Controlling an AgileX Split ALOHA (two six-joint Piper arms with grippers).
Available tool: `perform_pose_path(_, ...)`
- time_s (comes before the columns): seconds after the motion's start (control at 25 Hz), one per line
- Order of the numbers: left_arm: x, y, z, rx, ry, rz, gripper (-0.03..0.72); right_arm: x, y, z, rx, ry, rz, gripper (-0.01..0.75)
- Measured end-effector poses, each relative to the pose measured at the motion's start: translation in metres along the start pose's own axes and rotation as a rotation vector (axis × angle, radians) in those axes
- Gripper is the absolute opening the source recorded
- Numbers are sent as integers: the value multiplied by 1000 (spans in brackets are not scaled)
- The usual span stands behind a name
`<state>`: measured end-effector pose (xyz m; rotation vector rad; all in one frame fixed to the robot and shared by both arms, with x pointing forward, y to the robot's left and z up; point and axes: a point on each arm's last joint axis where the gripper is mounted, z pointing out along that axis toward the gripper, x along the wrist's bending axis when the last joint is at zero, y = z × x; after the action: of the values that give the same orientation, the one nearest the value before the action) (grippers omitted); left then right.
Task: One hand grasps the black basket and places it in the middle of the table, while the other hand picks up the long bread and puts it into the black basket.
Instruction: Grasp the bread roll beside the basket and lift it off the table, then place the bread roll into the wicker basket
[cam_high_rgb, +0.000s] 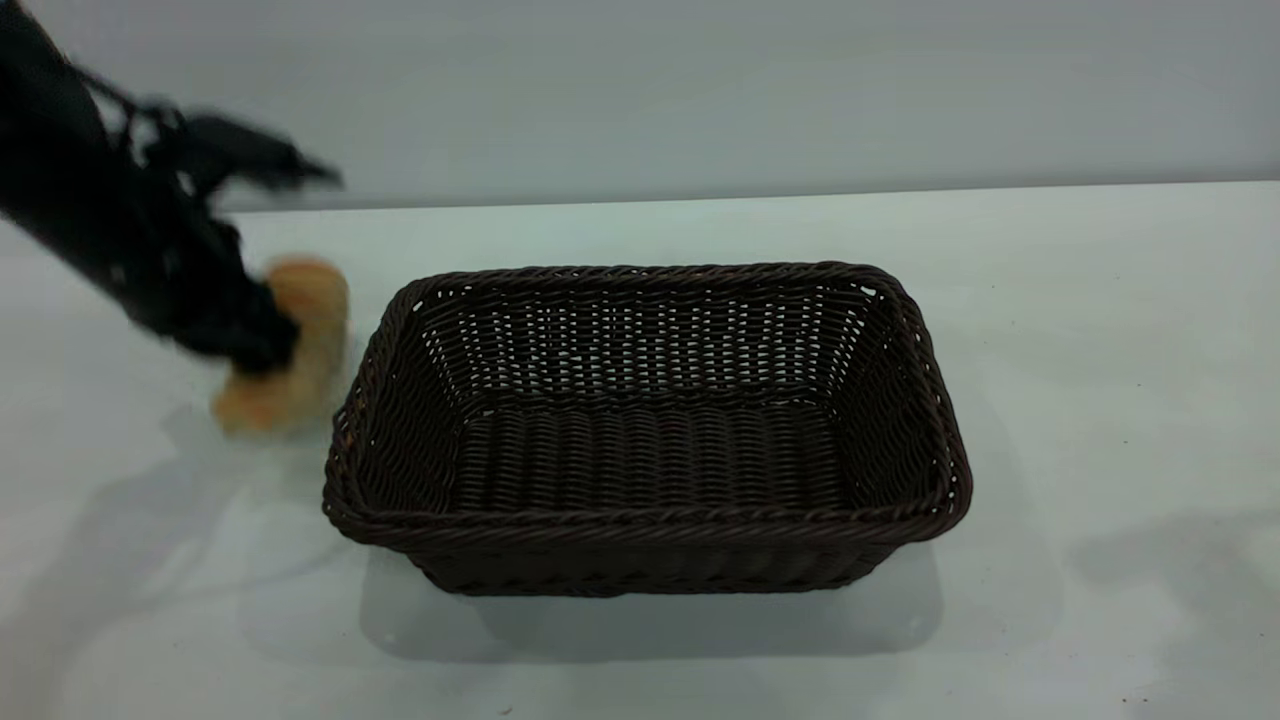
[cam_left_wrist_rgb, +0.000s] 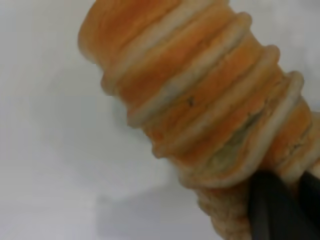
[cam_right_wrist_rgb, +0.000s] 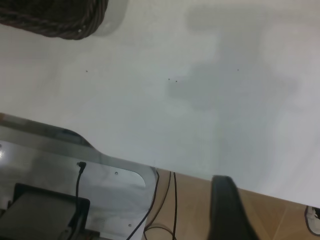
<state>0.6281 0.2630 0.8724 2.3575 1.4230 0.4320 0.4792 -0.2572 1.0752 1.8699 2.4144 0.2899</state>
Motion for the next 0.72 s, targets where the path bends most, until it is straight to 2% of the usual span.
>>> perform_pose_path(0.12,-1,21,-39,-99,26,-51,56,0,0,0,0,0,0,442)
perform_pose_path(0.2,-12,30,-60,-120,1,-30,54,0,0,0,0,0,-1,439)
perform_pose_path(0.48,-84,33,-75,12,-218,195,54,0,0,1,3,0,-1,438)
perform_pose_path(0.72,-122,33,-64,43,-319,198,57,0,-1,1,4,-2,-1,438)
